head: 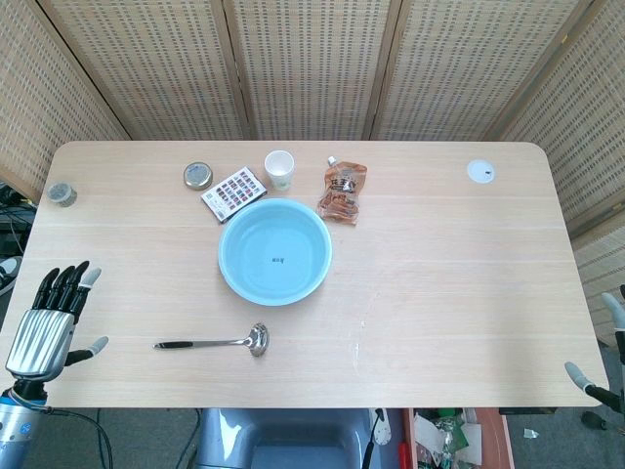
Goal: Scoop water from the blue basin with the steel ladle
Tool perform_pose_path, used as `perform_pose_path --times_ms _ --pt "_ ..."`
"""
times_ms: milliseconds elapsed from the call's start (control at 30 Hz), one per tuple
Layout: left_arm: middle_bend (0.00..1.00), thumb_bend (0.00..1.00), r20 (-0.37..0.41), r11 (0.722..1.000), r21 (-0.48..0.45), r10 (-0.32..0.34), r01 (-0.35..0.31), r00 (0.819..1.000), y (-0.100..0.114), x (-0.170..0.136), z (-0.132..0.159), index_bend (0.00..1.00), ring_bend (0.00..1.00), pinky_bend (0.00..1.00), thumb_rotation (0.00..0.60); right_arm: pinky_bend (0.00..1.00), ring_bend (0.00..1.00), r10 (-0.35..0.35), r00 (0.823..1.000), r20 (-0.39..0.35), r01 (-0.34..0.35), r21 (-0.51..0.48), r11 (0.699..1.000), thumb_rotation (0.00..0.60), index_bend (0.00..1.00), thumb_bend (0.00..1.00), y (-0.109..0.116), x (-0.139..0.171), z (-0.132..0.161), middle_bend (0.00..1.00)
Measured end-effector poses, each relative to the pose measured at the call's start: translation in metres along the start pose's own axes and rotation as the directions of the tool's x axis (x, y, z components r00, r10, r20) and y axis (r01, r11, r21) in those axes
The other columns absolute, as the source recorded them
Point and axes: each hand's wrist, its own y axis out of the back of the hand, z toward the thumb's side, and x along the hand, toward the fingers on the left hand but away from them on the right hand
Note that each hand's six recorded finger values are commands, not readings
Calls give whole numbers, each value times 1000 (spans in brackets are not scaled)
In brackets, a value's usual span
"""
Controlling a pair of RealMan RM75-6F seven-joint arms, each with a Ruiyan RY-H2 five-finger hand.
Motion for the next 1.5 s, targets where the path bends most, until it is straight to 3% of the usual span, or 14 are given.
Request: perform_pose_path --times_ms 367,433,467,533,600,667,767,1033,1133,1300,1500 --pt "0 74 26 999 -16 -35 35 999 -3 -2 5 0 0 0 600 0 0 8 1000 7 -8 -37 999 600 0 0 -1 0 1 0" --pt "64 77 34 998 -19 -64 65 997 -9 -1 6 0 46 20 600 0 0 8 1000 9 -7 -49 999 600 0 0 0 -1 1 0" --pt "190 78 41 996 -20 -88 89 995 -13 0 8 0 143 89 600 0 0 8 1000 9 -7 -50 999 600 0 0 0 -1 1 0" --pt "491 78 54 992 -21 -126 127 991 -22 2 12 0 390 321 600 0 0 9 1000 9 -8 -54 998 600 0 0 0 -1 1 0" --pt "742 78 73 985 -24 -167 169 983 -36 6 18 0 632 631 600 0 0 10 1000 9 -10 -56 998 600 0 0 0 -1 1 0" --pt "878 78 90 981 -27 -187 190 978 -48 9 25 0 778 813 600 0 0 12 1000 10 -11 -57 998 600 0 0 0 -1 1 0" --pt "986 78 101 979 -25 -201 204 974 -61 14 34 0 908 963 600 0 0 18 1000 9 -18 -60 998 600 0 0 -1 -1 1 0" --pt "1000 80 56 958 12 -287 287 956 -92 18 45 36 952 1000 600 0 0 30 1000 4 -30 -68 997 600 0 0 -3 -1 2 0" --pt "1000 80 29 943 5 -332 332 943 -103 18 46 121 954 1000 600 0 0 35 999 3 -35 -76 997 600 0 0 -3 -1 2 0" --pt "1000 134 -18 914 -58 -404 402 915 -122 19 51 380 954 1000 600 0 0 42 999 2 -42 -85 996 600 0 0 -3 -1 2 0" --pt "1000 244 -61 903 -83 -427 422 902 -137 25 56 436 954 1000 600 0 0 42 999 2 -42 -97 994 600 0 0 -2 -1 1 0"
